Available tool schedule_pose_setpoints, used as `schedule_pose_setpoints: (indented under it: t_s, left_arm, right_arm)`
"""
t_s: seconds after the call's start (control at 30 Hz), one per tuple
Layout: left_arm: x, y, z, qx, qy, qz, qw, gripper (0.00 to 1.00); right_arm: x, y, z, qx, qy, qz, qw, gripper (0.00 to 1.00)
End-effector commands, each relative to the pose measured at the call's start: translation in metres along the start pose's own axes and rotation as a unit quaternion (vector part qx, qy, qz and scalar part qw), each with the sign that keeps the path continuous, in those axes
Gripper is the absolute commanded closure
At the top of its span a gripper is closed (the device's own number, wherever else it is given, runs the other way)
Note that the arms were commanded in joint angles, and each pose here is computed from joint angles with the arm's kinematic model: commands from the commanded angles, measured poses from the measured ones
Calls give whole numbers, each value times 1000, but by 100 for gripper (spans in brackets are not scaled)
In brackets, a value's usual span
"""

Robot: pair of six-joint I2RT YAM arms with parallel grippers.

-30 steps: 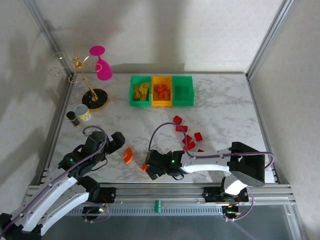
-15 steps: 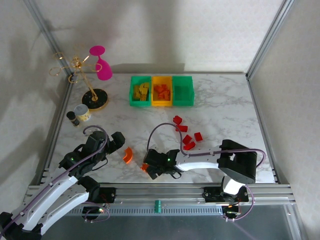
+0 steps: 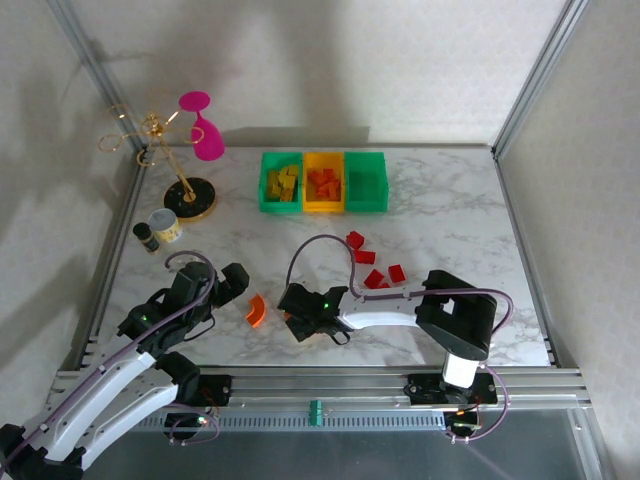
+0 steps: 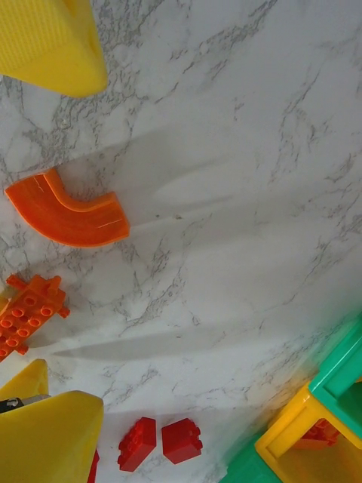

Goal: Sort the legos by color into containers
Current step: Pick up the lego from the bottom-center of the table.

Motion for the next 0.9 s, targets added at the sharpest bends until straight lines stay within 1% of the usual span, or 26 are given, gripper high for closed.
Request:
schedule_pose_setpoints:
  t_s: [0.0,0.1,0.2,0.3,0.47,0.6,0.7,0.87]
  left_arm:
    - [11,-4,8,-4,-19,12,1000,0]
    - [11,-4,8,-4,-19,13,1000,0]
    - [11,-5,8,-5,-19,12,1000,0]
    - [13,-6,10,-7,-20,13,1000,0]
    - [14,-8,11,-13,-23,15,1000,0]
    - [16,-12,11,-15,-21,11,1000,0]
    - [20,-17,12,-19,-28,6,999,0]
    - [29,-28,11,-23,-35,-6,999,0]
  right_arm:
    - [1,4,-6,4,6,2,1000,24]
    - [1,2,-8,-7,13,1,1000,31]
    - [1,4,-8,-1,14,-2,1000,41]
    - [2,6,-6,7,9,-8,1000,53]
    - [10,5,1,13,-1,-21,1000,66]
    - [19,1,10,21,-22,-38,999,70]
    - [33,-11,18,29,-45,-57,997,72]
    - [79,-36,35,34,-94,-96,990,74]
Point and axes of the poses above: each hand's point on the last joint's axis, 136 mm out from that joint toward the fingers, its own z axis back along the fingers, its own y axis along the line the jaws close on, x = y × z, the point moved 2 cm from there along z, back along the fingers, and after that the axes turned 2 degrees about -z, right-handed, at the moved point
